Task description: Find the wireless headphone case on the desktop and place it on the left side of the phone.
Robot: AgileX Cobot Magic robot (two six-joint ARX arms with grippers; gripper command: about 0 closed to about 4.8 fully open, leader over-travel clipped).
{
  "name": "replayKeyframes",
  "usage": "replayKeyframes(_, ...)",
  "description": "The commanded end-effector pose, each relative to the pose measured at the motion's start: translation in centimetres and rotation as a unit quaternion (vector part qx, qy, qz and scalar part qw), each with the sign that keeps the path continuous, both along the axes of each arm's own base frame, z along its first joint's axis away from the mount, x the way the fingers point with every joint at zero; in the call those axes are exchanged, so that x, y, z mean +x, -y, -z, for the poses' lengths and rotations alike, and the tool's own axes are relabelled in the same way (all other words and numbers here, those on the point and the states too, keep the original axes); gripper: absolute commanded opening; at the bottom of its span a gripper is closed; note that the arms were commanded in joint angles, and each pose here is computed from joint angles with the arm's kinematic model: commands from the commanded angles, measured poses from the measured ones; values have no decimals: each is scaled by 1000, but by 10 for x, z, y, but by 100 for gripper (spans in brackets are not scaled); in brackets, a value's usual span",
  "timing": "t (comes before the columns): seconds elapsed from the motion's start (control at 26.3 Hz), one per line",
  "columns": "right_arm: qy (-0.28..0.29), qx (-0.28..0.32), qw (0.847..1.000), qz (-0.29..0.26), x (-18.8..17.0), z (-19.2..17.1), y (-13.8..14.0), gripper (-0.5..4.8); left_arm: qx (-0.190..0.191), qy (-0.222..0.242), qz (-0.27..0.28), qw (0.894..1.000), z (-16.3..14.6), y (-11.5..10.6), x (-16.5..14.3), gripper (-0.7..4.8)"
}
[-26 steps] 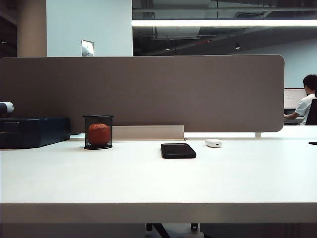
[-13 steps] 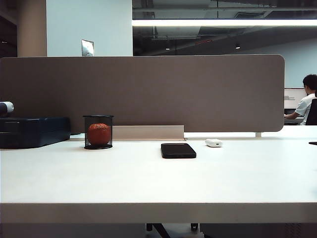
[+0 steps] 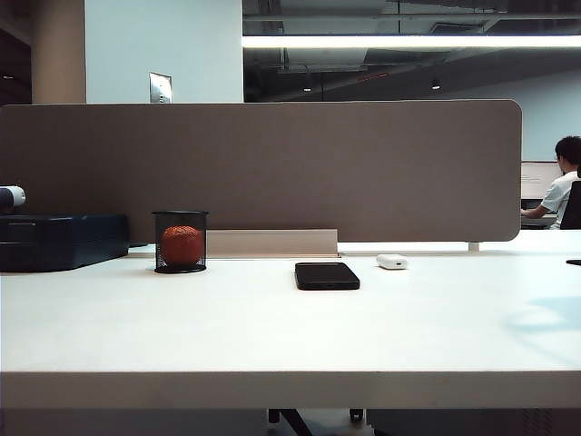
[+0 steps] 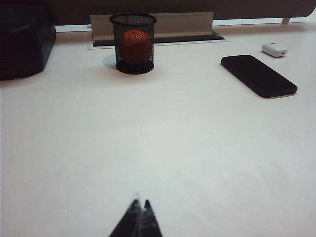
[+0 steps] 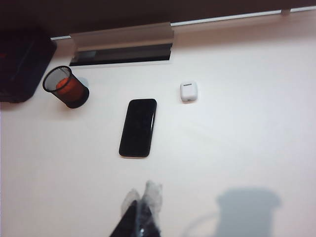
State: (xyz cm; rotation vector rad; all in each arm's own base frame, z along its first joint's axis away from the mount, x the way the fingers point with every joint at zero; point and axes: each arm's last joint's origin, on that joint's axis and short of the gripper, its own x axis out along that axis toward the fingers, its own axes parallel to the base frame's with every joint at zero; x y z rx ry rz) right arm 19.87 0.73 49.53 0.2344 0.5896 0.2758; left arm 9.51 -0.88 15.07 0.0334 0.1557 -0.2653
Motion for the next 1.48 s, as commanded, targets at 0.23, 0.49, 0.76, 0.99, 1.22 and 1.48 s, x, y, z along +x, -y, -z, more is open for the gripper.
replayKeyframes(0.23,-13,1,999,-30,33,11,-12,-2,0,3,3,1000,-1,0,0,-5)
replayKeyframes(0.49,-13,1,999,-53,71,25,-26,-1,0,4,3,1000,-1,0,0,-5)
replayKeyframes(0.76,1,1,998,-70,108,40,-40,-1,-1,4,3,1000,-1,0,0,-5)
replayKeyframes(0.99,-8,1,997,-79,148,66,-51,0,-1,4,3,1000,-1,0,0,-5)
replayKeyframes(1.22,-17,-3,997,-79,180,92,-59,2,-1,4,3,1000,-1,0,0,-5)
replayKeyframes(1.48,-4,-40,996,-76,222,133,-78,145,-1,4,3,1000,-1,0,0,-5)
